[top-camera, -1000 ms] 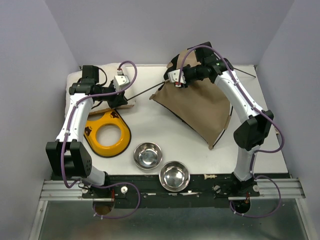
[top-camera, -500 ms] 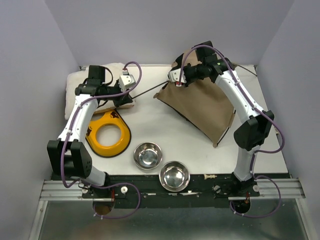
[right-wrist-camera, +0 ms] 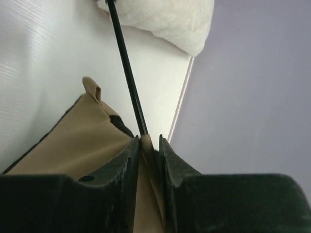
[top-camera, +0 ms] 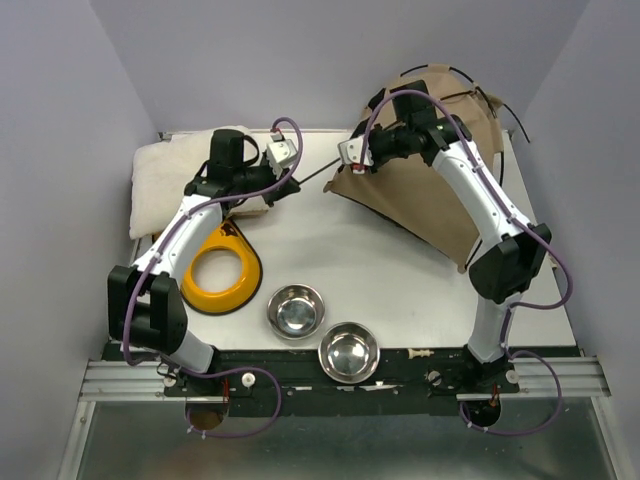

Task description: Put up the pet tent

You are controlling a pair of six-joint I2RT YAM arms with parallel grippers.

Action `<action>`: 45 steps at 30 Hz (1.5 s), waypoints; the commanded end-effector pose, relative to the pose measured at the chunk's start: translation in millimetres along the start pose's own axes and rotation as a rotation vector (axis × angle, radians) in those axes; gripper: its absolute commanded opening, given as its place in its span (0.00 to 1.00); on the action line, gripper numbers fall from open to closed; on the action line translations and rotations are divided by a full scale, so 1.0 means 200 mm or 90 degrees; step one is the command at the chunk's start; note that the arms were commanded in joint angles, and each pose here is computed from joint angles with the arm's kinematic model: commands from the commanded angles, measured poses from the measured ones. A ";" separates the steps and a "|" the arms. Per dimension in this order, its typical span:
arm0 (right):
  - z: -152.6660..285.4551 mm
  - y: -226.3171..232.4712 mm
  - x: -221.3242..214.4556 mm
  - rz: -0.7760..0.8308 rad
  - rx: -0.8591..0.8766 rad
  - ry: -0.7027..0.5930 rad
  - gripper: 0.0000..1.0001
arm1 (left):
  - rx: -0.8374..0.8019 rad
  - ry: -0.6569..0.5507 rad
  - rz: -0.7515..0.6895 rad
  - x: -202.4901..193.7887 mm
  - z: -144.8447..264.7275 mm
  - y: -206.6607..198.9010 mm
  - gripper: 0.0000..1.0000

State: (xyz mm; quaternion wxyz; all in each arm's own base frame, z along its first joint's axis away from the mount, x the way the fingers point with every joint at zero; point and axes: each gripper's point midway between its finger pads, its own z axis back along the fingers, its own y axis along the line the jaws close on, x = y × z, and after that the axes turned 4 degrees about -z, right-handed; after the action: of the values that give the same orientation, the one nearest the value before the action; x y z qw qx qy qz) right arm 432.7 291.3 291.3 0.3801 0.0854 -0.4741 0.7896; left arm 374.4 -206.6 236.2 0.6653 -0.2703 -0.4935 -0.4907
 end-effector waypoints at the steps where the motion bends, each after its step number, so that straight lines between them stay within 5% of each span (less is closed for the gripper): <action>1: -0.03 0.08 0.22 0.000 0.036 -0.075 0.32 | 0.001 -0.170 -0.113 0.42 -0.09 0.05 0.00; 6: 0.03 0.06 0.30 -0.041 0.022 -0.090 0.43 | -0.015 -0.198 -0.105 0.47 -0.16 0.04 0.00; 26: 0.06 0.03 0.23 0.012 0.003 -0.027 0.35 | -0.066 -0.245 -0.147 0.63 -0.26 -0.09 0.00; 35: 0.05 0.06 0.16 0.030 0.016 0.006 0.24 | -0.074 -0.243 -0.151 0.63 -0.27 -0.11 0.00; 40: 0.05 0.05 0.15 0.034 0.017 0.015 0.01 | -0.075 -0.249 -0.152 0.64 -0.27 -0.11 0.00; 45: 0.08 0.02 0.14 0.028 0.001 0.033 0.01 | -0.068 -0.257 -0.137 0.65 -0.24 -0.10 0.07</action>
State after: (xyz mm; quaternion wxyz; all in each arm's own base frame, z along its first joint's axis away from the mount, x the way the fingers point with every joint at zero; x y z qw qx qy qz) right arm 398.3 298.2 308.6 0.3598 0.0778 -0.4694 0.8026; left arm 384.6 -301.2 306.3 0.5238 -0.3356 -0.5894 -0.5154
